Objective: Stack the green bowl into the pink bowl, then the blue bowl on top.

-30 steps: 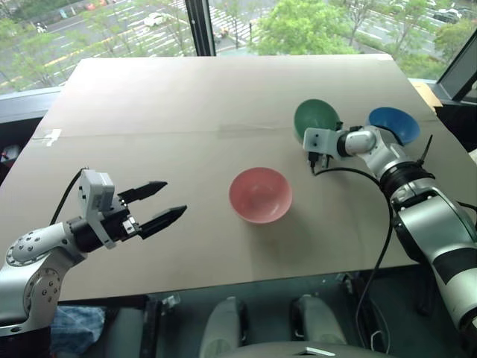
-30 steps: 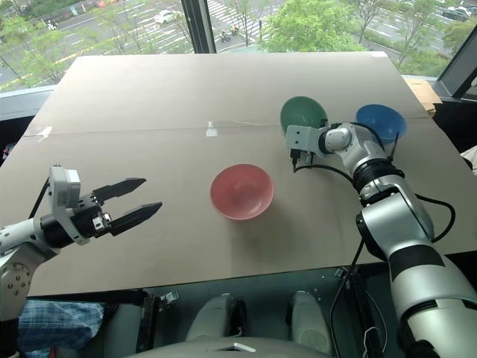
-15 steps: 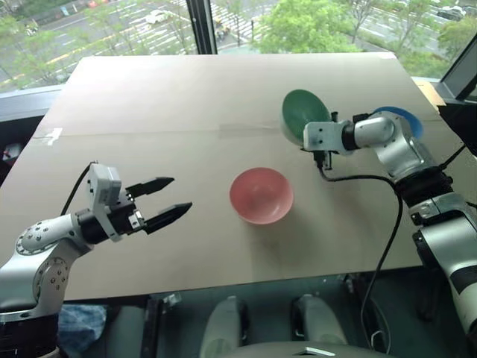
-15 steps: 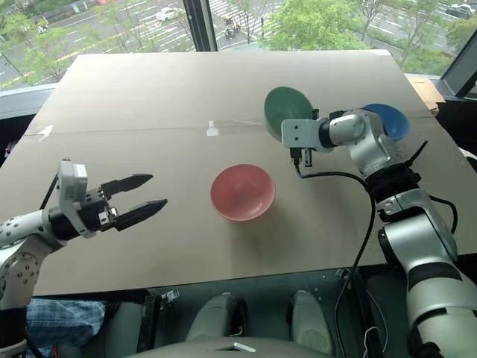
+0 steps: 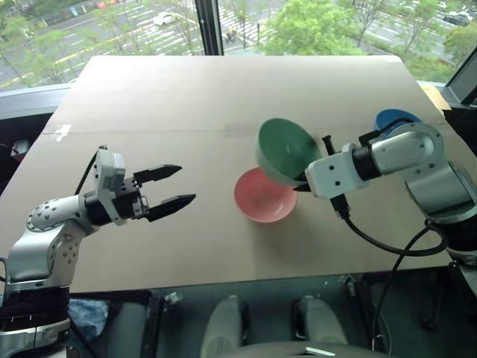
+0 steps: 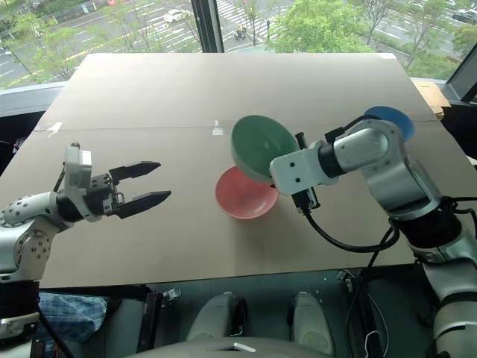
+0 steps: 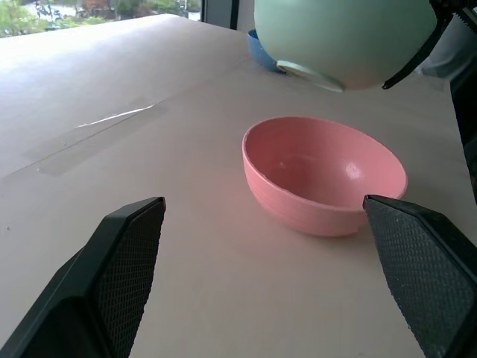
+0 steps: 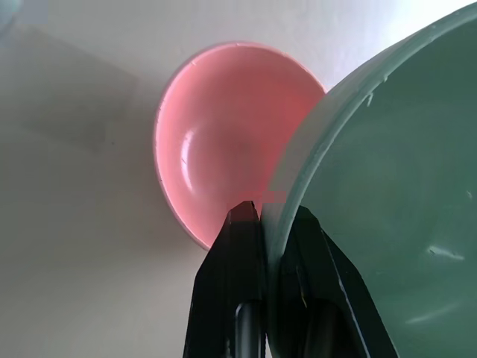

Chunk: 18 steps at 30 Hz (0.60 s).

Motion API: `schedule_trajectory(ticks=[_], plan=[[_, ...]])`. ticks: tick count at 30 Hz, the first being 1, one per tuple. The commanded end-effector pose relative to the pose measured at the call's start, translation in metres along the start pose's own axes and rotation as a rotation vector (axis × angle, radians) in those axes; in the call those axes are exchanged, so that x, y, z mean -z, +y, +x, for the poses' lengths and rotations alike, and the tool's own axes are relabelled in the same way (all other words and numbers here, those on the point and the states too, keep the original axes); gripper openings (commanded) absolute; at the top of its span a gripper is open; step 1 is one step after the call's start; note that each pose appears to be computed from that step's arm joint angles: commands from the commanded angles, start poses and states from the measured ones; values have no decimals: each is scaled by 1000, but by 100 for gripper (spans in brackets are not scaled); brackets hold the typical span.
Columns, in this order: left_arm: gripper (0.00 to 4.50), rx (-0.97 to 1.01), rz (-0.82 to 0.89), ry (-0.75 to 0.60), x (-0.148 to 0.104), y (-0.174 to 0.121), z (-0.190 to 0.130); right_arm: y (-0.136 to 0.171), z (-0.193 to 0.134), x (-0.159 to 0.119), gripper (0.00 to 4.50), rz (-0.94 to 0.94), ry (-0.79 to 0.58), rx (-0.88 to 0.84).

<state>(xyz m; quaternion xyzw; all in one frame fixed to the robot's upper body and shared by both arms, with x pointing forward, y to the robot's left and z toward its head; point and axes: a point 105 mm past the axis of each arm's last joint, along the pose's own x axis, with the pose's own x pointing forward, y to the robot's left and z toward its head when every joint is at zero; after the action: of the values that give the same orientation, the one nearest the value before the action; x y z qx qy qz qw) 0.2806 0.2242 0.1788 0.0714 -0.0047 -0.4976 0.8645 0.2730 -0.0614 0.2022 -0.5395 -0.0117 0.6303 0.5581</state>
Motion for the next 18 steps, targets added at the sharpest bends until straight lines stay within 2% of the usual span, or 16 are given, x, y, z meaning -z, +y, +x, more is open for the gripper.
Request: schedule_trajectory(ticks=[1, 11, 12, 17, 18], plan=[[450, 37, 53, -31, -9, 2, 4, 3, 0, -16, 3, -37, -16, 1], [450, 90, 88, -72, -16, 8, 15, -4, 6, -17, 3, -27, 24, 52], [450, 95, 91, -69, -16, 8, 15, -5, 6, -16, 73, -31, 36, 58], [450, 107, 92, -66, -15, 9, 16, -9, 5, -13, 232, -20, 59, 75], [450, 110, 93, -65, -15, 9, 17, -10, 3, -12, 239, -14, 69, 78]])
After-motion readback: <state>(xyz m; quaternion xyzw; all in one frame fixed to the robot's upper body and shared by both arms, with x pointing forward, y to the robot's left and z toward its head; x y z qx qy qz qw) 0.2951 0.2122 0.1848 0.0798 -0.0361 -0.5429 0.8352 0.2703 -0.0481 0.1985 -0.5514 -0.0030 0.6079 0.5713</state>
